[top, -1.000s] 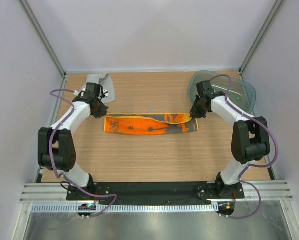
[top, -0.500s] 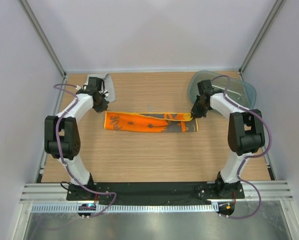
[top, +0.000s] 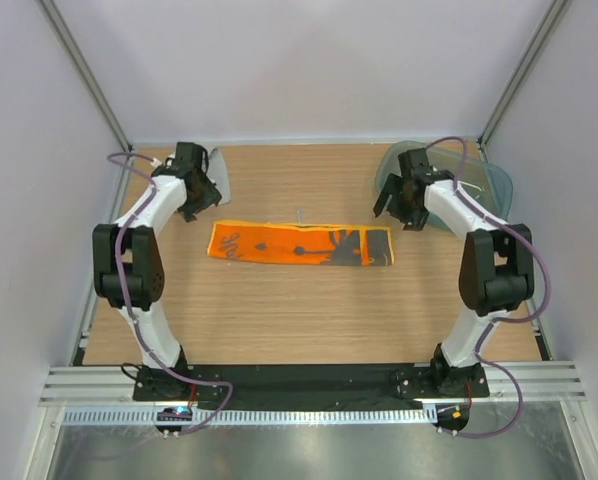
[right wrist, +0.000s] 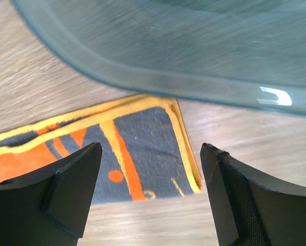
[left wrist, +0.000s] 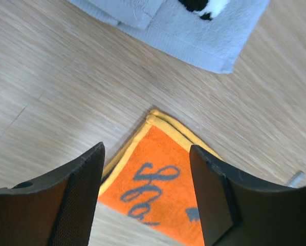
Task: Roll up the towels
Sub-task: Fold the towel
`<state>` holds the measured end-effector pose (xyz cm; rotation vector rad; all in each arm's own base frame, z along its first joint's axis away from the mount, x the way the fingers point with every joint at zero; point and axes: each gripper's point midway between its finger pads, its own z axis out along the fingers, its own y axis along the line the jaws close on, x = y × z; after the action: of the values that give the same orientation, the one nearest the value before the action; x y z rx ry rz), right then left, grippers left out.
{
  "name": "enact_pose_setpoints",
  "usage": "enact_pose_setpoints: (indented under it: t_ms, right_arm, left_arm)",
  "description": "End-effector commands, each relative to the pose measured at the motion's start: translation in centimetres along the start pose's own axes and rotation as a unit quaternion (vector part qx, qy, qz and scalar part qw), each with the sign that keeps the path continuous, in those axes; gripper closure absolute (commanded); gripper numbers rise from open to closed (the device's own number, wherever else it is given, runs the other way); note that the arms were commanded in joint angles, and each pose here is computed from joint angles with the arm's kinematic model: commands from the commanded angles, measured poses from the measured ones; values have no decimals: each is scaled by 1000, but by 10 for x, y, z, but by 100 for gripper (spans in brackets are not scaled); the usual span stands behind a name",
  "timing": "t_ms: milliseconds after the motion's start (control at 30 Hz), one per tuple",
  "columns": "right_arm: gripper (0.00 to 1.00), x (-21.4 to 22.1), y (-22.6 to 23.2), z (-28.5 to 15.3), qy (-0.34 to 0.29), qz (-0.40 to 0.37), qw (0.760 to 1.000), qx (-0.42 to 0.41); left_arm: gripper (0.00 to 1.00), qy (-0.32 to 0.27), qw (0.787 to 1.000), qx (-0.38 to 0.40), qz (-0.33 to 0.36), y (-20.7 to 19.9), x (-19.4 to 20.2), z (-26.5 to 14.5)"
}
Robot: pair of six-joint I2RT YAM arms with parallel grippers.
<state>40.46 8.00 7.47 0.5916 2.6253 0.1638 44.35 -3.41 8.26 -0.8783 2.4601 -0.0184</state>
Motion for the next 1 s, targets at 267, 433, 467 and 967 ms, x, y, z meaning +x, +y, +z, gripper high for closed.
enact_pose_setpoints:
  t_ms: [267, 433, 467, 967]
  right_arm:
    - [61, 127, 155, -77, 13, -181, 945, -271]
    - [88, 186, 215, -78, 114, -201, 894, -383]
    - [89, 190, 231, -84, 118, -210, 883, -404]
    - [96, 235, 264, -51, 198, -251, 835, -447]
  left_arm:
    - [64, -25, 995, 98, 17, 7, 48, -68]
    - [83, 11, 995, 101, 23, 12, 78, -44]
    - [86, 18, 994, 102, 23, 12, 83, -40]
    - [94, 43, 997, 62, 20, 27, 102, -10]
